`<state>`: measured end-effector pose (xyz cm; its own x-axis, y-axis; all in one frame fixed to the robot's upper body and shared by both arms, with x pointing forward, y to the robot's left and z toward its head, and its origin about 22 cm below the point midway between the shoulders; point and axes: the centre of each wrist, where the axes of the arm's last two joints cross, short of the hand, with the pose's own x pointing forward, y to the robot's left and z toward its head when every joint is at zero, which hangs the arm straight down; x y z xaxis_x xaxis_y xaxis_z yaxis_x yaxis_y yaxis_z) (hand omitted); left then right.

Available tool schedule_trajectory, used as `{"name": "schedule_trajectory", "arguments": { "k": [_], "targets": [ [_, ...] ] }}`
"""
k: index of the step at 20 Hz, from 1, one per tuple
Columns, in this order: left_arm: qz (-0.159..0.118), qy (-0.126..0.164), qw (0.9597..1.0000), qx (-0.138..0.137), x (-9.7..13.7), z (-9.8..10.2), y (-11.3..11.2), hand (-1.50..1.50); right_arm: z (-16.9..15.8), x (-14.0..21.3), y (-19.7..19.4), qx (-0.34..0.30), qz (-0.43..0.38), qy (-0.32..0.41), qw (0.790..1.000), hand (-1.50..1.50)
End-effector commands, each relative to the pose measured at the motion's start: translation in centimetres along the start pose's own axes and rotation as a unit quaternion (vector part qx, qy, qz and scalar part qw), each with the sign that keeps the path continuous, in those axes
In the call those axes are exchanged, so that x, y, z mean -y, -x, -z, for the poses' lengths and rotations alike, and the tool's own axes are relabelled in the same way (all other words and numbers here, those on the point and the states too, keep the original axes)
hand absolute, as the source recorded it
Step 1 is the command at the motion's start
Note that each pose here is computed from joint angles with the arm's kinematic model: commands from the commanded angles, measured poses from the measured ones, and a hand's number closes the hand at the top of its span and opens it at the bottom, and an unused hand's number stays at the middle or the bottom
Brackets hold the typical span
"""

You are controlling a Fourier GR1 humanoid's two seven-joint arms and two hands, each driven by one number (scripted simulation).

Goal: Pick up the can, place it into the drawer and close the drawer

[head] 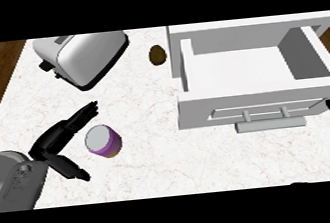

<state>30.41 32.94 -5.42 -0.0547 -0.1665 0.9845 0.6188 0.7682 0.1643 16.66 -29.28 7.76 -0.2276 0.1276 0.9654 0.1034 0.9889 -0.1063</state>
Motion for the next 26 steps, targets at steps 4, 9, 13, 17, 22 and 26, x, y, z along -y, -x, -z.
{"name": "schedule_trajectory", "arguments": {
  "k": [4,9,13,17,22,26],
  "targets": [
    [-0.034,0.033,0.9988,0.016,-0.1,0.1,1.9,-1.50,0.2,-0.6,0.8,0.002,-0.006,0.006,1.000,-1.50],
    [-0.035,0.024,0.9991,0.006,0.6,1.8,2.4,-1.50,-0.9,0.6,-2.5,0.002,0.004,-0.012,1.000,-1.50],
    [-0.034,0.035,0.9987,0.010,0.0,0.3,3.0,-1.50,-0.1,1.4,-1.1,0.002,-0.004,0.003,1.000,-1.50],
    [-0.034,0.024,0.9990,0.018,-0.2,1.2,2.8,-1.50,-0.1,2.0,-1.9,0.002,-0.001,-0.003,1.000,-1.50],
    [-0.035,0.025,0.9990,0.011,1.0,2.1,3.7,-1.50,-0.1,1.0,-0.3,0.007,0.011,-0.002,1.000,-1.50],
    [-0.034,0.027,0.9990,0.011,1.6,2.6,4.0,-1.50,0.2,-0.2,-2.5,0.007,0.002,-0.002,1.000,-1.50]
  ]
}}
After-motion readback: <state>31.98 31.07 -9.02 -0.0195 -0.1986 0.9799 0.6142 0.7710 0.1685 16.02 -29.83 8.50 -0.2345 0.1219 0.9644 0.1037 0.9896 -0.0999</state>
